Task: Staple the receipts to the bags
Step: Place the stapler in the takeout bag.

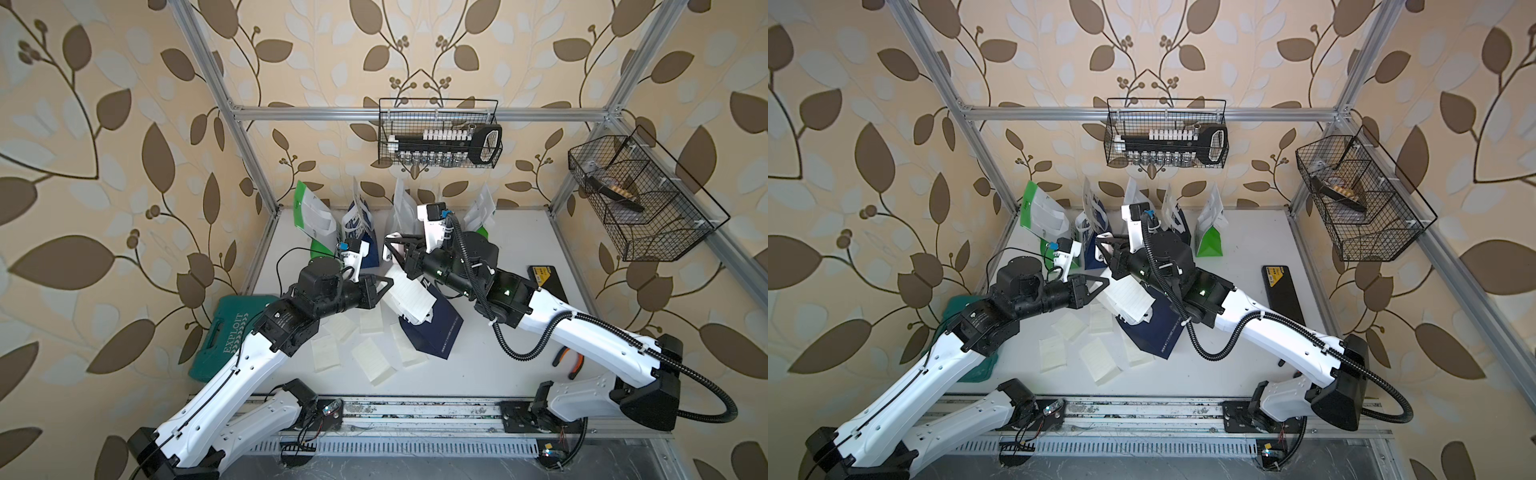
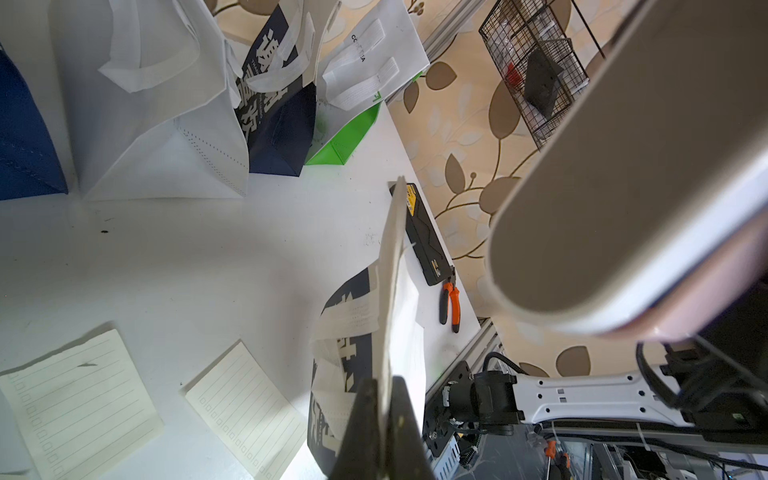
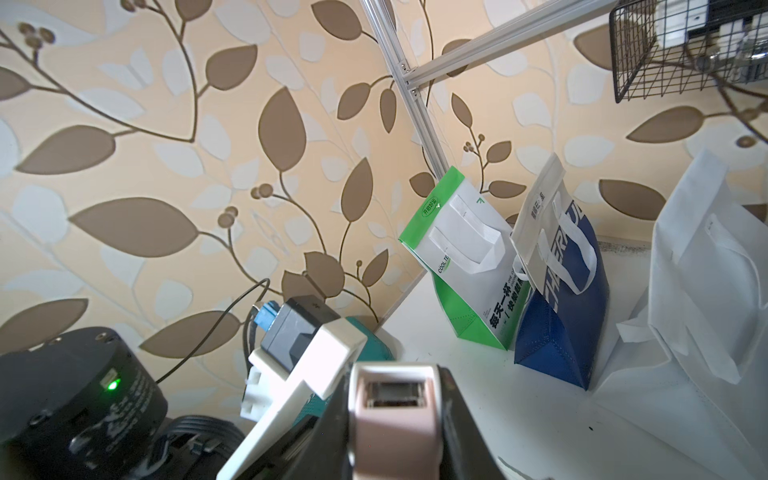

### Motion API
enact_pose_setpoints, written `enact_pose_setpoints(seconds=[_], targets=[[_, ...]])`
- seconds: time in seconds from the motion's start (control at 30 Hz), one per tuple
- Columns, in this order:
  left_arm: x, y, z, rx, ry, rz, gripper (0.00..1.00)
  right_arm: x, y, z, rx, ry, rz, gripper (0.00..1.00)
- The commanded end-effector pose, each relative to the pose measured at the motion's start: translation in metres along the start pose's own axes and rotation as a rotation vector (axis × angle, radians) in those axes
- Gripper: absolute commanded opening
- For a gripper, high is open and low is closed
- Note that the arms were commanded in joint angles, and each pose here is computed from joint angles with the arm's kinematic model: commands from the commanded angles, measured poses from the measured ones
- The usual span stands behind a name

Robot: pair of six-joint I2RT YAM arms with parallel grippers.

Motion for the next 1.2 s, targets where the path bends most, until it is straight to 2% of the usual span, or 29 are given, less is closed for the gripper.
enact_pose_setpoints(seconds=[0.0,0.43,0.7,1.17], targets=[[0.010,-0.015,-0.023,-0.069,0.029,-0.039,0.00,0.011,0.002,0.003,-0.005,0.013,-0.016,0.00],[0.013,-0.019,-0.028,-0.072,0.045,-0.051,0.00,-0.014,0.005,-0.007,-0.051,-0.006,0.077,0.00],[0.016,-0.021,-0.026,-0.037,0.051,-0.072,0.00,-0.015,0.002,-0.005,-0.040,-0.023,0.095,0.00],[0.012,-0.017,-0.032,-0.078,0.069,-0.022,0.00,-0.014,0.012,-0.001,-0.027,-0.042,0.108,0.00]])
Point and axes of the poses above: each gripper's point midway between its finger pads, its own y axis out along the fingers, its own z axis along the line the jaws close on, x = y × z, the point moved 5 cm from there along -y, back along the fingers, and after that the axes turned 11 degrees about -y, right-handed, at the moved point
